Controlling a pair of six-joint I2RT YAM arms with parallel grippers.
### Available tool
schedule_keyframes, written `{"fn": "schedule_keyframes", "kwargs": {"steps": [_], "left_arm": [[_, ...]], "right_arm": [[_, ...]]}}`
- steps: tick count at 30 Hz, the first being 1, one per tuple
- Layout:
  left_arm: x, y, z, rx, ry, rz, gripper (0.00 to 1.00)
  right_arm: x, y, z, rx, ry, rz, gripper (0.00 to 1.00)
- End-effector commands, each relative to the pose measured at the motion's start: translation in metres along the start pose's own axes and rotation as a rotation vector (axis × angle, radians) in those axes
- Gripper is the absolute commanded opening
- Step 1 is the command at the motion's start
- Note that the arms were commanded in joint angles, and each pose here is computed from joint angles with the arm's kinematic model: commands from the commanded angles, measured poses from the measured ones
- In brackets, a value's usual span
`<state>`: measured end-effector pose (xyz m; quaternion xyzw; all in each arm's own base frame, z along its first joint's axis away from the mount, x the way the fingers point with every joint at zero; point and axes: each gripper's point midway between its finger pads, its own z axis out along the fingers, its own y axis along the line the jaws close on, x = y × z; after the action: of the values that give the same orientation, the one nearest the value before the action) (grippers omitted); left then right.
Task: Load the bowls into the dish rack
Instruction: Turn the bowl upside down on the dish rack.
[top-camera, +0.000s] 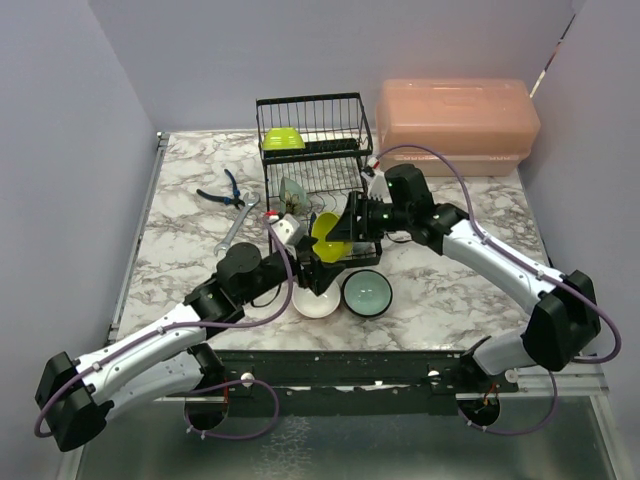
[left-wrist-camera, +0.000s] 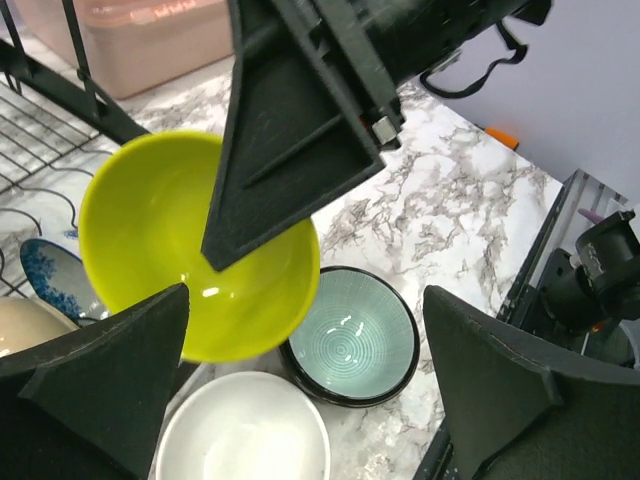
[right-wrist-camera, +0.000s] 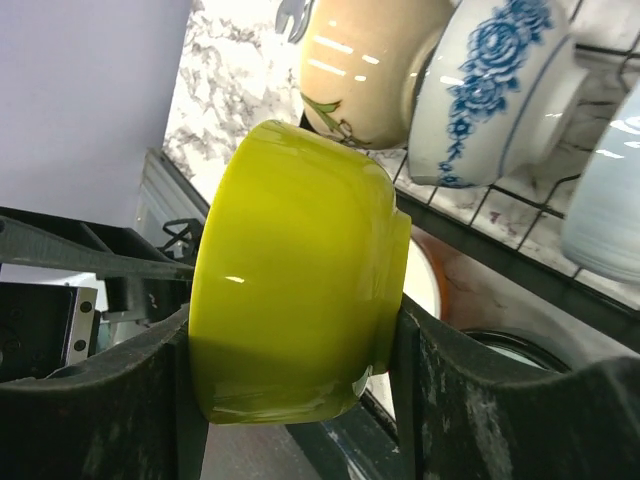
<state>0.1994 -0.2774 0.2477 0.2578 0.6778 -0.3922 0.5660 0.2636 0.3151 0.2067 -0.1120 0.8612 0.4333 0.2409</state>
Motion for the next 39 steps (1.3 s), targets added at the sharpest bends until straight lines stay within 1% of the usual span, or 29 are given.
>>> {"fn": "schedule_keyframes", "kwargs": {"steps": [1,6,12,18,23,27,29,33,37,39], "left_arm": [[-0.002,0.009,0.006,-0.067,0.042,-0.05,0.99],[0.013,0.026,0.015,-0.116,0.101,-0.132,0.99],[0.026,0.06,0.017,-0.125,0.128,-0.34,0.99],[0.017,0.097,0.005,-0.156,0.071,-0.478,0.99],[0.01,0.149,-0.024,-0.297,0.019,-0.55,0.99],[0.009,0.182,-0.051,-0.39,-0.034,-0.61,0.99],[0.015,0.196,-0.062,-0.448,-0.032,-0.622,0.99],[0.027,0.216,-0.076,-0.578,0.011,-0.576,0.99],[0.029,0.224,-0.081,-0.61,0.037,-0.496,0.99],[0.033,0.224,-0.082,-0.607,0.058,-0.452,0.99]], "right_arm": [[-0.014,-0.015,-0.022,0.067,-0.072,-0.054,0.0],[-0.019,-0.03,-0.038,0.127,-0.121,-0.122,0.0],[-0.027,-0.037,-0.055,0.194,-0.177,-0.227,0.0],[-0.034,-0.033,-0.064,0.2,-0.204,-0.283,0.0],[-0.042,-0.017,-0.065,0.142,-0.205,-0.378,0.0],[-0.047,-0.017,-0.062,0.135,-0.2,-0.443,0.0],[-0.051,-0.018,-0.061,0.138,-0.202,-0.482,0.0],[-0.065,-0.014,-0.062,0.144,-0.236,-0.581,0.0],[-0.083,0.0,-0.069,0.117,-0.307,-0.74,0.0],[-0.088,0.009,-0.071,0.085,-0.337,-0.857,0.0]]}}
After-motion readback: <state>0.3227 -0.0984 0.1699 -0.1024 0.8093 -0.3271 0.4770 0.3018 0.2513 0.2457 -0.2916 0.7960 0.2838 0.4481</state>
